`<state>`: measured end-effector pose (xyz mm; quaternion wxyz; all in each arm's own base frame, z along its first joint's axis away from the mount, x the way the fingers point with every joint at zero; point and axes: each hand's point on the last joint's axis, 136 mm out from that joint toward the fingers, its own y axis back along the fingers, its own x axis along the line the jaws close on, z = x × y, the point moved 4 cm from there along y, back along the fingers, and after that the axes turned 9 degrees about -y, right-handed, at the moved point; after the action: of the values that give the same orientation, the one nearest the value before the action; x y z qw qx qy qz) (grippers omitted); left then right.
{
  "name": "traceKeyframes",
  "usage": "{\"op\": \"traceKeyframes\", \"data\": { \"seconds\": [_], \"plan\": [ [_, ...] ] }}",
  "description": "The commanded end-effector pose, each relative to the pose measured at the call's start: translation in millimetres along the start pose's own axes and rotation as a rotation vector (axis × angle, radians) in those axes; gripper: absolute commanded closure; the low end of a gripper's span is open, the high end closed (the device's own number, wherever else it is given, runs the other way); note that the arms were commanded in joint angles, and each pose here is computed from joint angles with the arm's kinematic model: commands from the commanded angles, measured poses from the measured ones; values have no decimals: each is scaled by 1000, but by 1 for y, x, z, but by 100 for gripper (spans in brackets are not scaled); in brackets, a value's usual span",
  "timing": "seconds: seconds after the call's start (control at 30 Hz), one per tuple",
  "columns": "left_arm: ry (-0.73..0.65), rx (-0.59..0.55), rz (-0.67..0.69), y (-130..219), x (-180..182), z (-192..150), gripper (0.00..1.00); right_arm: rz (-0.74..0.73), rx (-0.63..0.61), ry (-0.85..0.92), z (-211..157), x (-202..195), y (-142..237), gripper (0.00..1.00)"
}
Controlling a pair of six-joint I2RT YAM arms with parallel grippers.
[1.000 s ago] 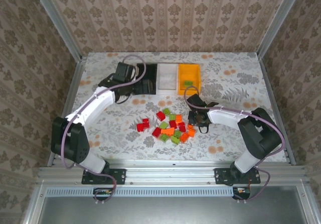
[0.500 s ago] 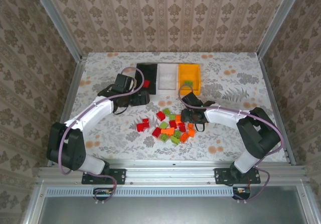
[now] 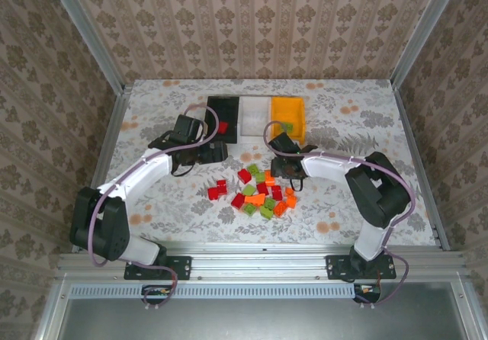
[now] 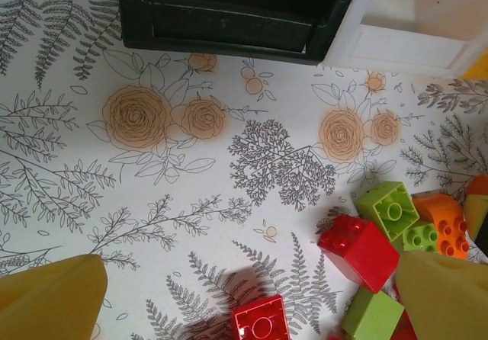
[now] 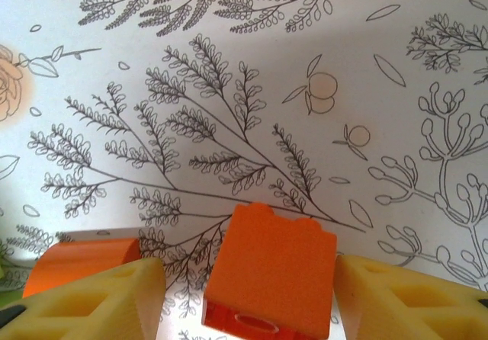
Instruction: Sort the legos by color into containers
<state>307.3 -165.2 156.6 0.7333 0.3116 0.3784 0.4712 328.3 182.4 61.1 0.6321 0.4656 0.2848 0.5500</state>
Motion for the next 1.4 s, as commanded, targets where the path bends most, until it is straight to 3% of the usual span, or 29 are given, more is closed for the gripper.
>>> {"op": "traceKeyframes", "data": {
  "seconds": [0.0, 0.2, 0.4, 0.5, 0.7, 0.9, 1.1, 1.23, 1.3, 1.37],
  "plan": [
    [6, -16, -15, 4, -2, 2, 0, -79, 8, 15, -4, -12, -18, 44],
    [5, -18, -15, 5, -2, 3, 0, -92, -20, -18, 0, -13, -21, 63],
    [6, -12, -10, 4, -1, 1, 0, -93, -35, -16, 0, -16, -15, 73],
    [9, -13, -19, 3, -2, 1, 0, -49, -92, -5, 12, -9, 8, 74],
    [89, -5, -68, -17, 0, -14, 0, 33, -202, 100, 78, 44, 53, 73],
    [155, 39, -115, -29, 4, -43, 0, 13, -169, 251, 125, 97, 22, 72],
    [113, 89, -91, -20, 3, -60, 0, -24, -158, 269, 149, 111, 0, 71],
    [74, 114, -69, -12, -4, -71, 0, -1, -147, 290, 153, 116, -3, 61],
    [72, 127, -50, -10, -3, -77, 0, 8, -160, 295, 156, 118, 4, 51],
    [73, 144, -26, -8, -2, -84, 1, 39, -179, 291, 159, 121, 17, 48]
  ]
}}
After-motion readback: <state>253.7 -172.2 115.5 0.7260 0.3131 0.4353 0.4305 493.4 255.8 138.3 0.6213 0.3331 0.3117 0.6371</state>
